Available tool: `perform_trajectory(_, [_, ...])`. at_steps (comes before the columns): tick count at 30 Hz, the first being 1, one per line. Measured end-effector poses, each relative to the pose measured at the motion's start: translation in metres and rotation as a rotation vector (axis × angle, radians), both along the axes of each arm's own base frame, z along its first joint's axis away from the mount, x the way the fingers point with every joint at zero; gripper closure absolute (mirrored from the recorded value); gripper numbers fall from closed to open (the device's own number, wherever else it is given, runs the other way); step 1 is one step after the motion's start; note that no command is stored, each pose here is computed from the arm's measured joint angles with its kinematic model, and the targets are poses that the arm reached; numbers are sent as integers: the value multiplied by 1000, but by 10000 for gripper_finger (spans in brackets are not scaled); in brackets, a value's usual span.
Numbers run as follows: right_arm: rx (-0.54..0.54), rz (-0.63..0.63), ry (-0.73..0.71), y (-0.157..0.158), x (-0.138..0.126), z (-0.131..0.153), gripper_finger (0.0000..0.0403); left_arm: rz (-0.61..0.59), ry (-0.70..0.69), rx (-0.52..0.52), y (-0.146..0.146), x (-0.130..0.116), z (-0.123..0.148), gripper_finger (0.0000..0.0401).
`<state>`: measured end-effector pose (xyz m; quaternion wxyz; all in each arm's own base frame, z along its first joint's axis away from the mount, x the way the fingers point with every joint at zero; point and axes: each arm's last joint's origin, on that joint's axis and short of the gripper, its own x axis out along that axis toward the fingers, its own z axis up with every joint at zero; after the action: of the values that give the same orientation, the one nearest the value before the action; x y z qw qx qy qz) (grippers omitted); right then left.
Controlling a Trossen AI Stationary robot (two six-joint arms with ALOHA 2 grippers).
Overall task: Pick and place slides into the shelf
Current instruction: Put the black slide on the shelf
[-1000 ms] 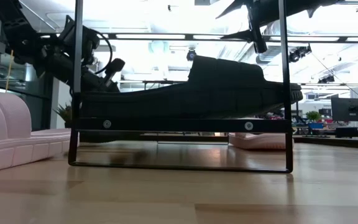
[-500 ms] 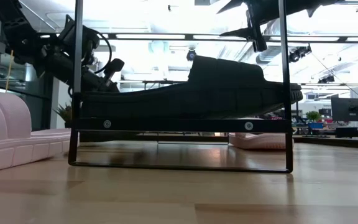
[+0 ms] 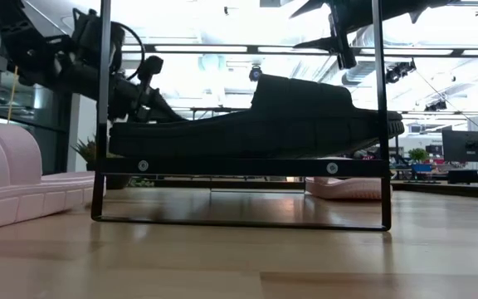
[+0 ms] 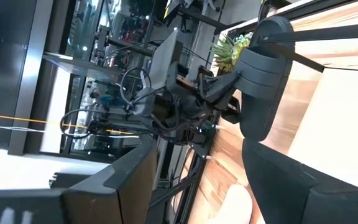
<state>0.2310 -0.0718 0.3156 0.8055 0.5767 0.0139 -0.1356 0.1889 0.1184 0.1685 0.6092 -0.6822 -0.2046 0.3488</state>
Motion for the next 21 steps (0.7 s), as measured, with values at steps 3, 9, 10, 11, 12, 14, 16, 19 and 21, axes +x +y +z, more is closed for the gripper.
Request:
perform_trajectory(3, [0,2,-1,0,0,0,174,5,-31,49,-2,-3,11,398])
perform_trajectory(9, [1,12,-3,0,0,0,174,21,-85,163,-7,-14,36,399])
perform_trajectory(10, [0,12,-8,0,0,1,174,21,-98,181,-8,-16,40,399])
perform_trajectory(11, [-1,14,-13,0,0,1,174,16,-109,198,-9,-18,44,399])
perform_trajectory(12, [0,22,-21,1,0,2,174,7,-118,214,-11,-20,48,399])
perform_trajectory(14, [2,33,-43,1,1,4,174,-18,-144,241,-14,-23,55,399])
perform_trajectory(16, [-5,51,-72,1,1,7,174,-53,-167,268,-17,-26,61,399])
perform_trajectory(19, [-16,76,-113,2,2,11,174,-103,-199,307,-21,-31,69,400])
perform_trajectory(21, [-23,81,-132,2,2,13,174,-140,-214,331,-24,-33,75,400])
